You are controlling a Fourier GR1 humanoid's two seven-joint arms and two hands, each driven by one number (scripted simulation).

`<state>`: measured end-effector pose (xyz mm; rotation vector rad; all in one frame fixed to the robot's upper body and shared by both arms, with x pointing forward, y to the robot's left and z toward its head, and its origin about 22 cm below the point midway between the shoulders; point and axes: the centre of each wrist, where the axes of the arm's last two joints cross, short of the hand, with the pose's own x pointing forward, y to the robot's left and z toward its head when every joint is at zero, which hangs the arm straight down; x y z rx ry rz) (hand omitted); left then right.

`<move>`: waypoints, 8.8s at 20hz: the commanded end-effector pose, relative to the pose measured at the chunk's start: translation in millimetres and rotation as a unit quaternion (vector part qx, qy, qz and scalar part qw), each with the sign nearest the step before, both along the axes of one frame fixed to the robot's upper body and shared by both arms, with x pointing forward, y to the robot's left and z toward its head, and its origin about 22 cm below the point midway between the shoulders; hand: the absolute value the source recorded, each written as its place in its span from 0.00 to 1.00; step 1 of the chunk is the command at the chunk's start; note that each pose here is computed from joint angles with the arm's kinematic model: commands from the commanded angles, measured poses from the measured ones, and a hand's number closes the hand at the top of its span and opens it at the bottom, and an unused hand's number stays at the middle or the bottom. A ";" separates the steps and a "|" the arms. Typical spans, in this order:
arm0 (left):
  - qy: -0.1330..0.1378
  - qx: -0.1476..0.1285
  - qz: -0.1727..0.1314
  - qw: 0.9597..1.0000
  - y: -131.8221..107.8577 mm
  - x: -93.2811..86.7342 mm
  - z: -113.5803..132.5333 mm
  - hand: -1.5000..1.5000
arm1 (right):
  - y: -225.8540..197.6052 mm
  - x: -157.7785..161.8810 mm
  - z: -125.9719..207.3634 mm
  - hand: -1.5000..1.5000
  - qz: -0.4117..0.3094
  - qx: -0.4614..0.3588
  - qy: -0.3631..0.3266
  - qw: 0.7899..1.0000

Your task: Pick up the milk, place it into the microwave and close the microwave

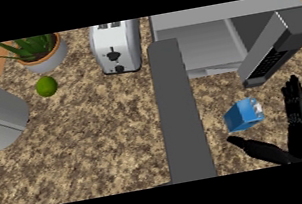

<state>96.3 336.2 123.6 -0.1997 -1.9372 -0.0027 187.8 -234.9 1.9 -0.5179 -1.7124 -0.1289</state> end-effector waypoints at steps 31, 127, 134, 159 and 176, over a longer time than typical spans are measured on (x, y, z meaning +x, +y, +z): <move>-0.006 -0.016 -0.018 1.000 34.6 -31.8 0.9 0.00 | -44.8 17.4 -178.5 1.00 0.034 0.047 0.025 0.998; -0.026 0.034 -0.086 0.995 43.1 47.9 9.7 0.00 | -107.0 238.5 58.9 1.00 0.002 -0.173 -0.031 0.984; -0.018 0.044 -0.094 0.994 43.2 52.8 10.5 0.00 | -55.4 255.5 62.8 0.00 0.090 -0.112 -0.036 0.989; 0.040 0.038 -0.120 0.991 37.2 57.0 -26.5 0.00 | 15.4 276.5 91.7 0.00 0.036 -0.131 -0.062 0.989; 0.047 0.025 -0.224 0.973 -15.3 66.0 -65.5 0.00 | -13.9 242.2 17.8 0.00 0.181 -0.015 -0.039 0.983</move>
